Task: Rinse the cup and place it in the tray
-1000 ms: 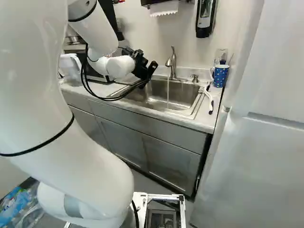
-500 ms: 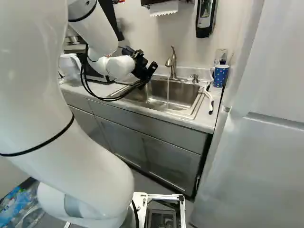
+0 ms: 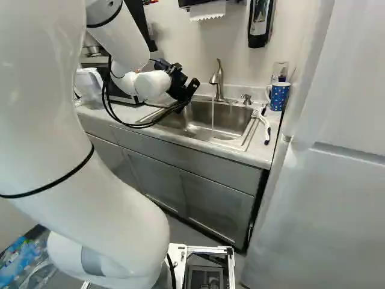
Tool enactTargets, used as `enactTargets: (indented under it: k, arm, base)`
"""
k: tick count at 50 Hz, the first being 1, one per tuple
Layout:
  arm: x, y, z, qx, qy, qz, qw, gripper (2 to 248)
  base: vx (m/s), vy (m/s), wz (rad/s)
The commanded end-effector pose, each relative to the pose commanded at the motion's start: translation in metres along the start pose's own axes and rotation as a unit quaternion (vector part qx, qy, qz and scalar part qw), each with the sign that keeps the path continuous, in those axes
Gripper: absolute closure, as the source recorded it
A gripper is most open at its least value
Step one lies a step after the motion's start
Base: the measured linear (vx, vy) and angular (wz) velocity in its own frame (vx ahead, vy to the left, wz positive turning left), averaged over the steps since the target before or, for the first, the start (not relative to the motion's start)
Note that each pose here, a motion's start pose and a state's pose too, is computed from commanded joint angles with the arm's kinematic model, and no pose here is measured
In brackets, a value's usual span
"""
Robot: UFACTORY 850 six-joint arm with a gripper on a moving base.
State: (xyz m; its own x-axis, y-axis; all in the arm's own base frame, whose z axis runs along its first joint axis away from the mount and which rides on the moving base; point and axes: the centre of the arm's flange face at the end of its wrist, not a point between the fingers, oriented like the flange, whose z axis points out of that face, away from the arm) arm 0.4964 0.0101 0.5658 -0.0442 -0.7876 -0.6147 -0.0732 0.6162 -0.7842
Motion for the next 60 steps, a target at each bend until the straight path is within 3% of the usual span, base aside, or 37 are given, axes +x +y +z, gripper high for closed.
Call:
enactTargets:
  k: [15,30,45,60]
  arm:
    - [0.0000,0.0000,0.0000,0.000,0.000,-0.070,0.9975,125]
    - [0.0000,0.0000,0.0000,0.000,0.000,-0.149,0.9889,125]
    - [0.0000,0.0000,0.0000,0.000,0.000,-0.226,0.9742,125]
    - [0.0000,0.0000,0.0000,0.000,0.000,-0.302,0.9533,125]
  base:
    - [0.000,0.000,0.000]
    - [0.000,0.000,0.000]
    - [0.000,0.000,0.000]
    - [0.000,0.000,0.000]
